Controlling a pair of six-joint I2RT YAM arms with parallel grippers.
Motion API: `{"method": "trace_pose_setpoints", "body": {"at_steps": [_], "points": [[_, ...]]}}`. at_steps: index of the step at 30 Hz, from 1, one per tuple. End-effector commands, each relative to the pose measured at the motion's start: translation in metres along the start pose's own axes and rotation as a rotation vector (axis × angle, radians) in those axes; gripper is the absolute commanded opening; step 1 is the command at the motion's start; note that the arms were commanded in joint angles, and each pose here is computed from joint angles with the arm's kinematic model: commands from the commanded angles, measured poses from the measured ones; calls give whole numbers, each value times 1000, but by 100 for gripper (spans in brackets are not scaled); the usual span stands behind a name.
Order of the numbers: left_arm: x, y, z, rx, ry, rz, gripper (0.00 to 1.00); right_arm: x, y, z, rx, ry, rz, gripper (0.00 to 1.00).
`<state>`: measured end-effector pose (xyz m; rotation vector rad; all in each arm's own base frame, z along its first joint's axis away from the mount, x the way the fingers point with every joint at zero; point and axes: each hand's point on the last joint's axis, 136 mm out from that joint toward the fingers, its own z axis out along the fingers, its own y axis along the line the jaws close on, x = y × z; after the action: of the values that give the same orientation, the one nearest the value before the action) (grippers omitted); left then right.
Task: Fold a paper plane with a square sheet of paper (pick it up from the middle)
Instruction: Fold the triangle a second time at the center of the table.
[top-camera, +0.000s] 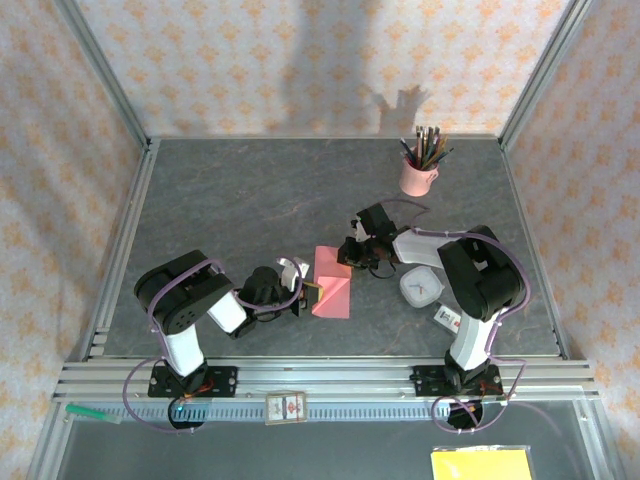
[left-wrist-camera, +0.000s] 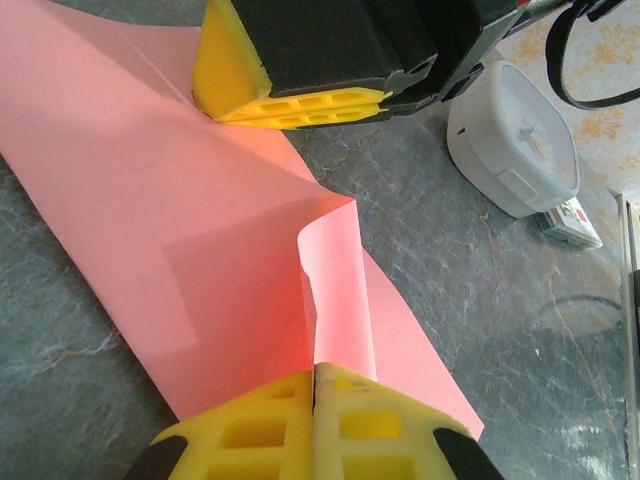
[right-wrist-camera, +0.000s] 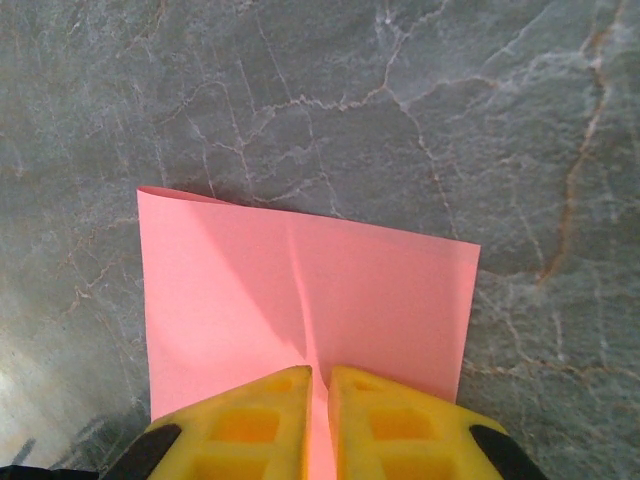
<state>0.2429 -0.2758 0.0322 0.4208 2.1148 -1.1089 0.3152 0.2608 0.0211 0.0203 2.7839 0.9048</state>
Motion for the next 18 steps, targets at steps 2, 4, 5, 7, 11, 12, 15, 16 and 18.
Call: {"method": "trace_pose_setpoints", "body": {"at_steps": [2,4,5,7,11,12,15,16,18], "points": [[14,13,-5,-50,38,-51,1,13,-27,8,116,41,10,14],[14,13,-6,-50,36,-50,1,12,-27,8,115,40,8,14],[14,13,-7,-49,35,-51,1,12,-27,8,117,40,8,14],[14,12,-7,-48,33,-50,1,12,-27,8,117,41,9,14],[14,11,-7,-42,35,-60,0,12,-27,8,119,40,8,14],[14,11,-7,-44,35,-63,1,12,-27,7,119,39,8,14],[15,13,-8,-56,39,-63,1,12,-27,7,120,39,8,14],[16,15,-7,-64,43,-65,0,12,-27,7,121,39,7,14],[18,18,-6,-80,56,-74,0,12,-27,7,121,40,7,14]]}}
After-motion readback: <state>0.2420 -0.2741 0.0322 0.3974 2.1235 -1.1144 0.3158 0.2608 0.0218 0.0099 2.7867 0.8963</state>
